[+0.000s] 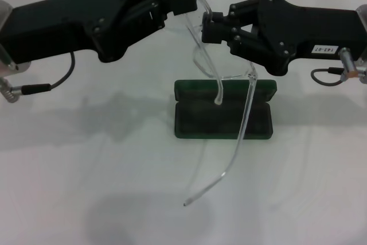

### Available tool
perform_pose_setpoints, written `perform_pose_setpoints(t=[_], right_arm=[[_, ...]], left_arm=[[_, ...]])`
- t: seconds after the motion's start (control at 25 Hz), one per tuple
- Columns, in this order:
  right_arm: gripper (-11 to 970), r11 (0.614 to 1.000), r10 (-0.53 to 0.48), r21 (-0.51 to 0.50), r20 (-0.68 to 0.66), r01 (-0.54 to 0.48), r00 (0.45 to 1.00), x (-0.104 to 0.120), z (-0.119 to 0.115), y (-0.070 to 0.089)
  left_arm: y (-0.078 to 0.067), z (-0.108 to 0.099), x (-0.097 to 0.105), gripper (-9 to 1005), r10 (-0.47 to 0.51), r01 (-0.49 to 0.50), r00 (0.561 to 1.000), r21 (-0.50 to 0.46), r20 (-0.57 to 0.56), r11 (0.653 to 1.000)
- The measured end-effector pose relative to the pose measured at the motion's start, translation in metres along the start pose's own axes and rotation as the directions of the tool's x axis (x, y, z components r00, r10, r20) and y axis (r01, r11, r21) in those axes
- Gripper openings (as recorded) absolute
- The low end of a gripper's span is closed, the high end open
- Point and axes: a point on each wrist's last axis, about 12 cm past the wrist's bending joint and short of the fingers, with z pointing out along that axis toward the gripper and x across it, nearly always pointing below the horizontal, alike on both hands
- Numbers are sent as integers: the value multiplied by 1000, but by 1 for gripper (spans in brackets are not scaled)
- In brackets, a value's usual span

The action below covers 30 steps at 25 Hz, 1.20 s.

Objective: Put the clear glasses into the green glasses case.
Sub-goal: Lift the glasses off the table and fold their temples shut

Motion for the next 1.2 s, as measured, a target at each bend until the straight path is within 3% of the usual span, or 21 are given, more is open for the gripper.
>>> perform_pose_setpoints(t=[1.2], right_arm=[[68, 1000, -22, -2, 83, 23, 996, 2, 2, 4]], left_arm=[[0, 2, 4, 52, -46, 46, 999, 28, 14, 999]])
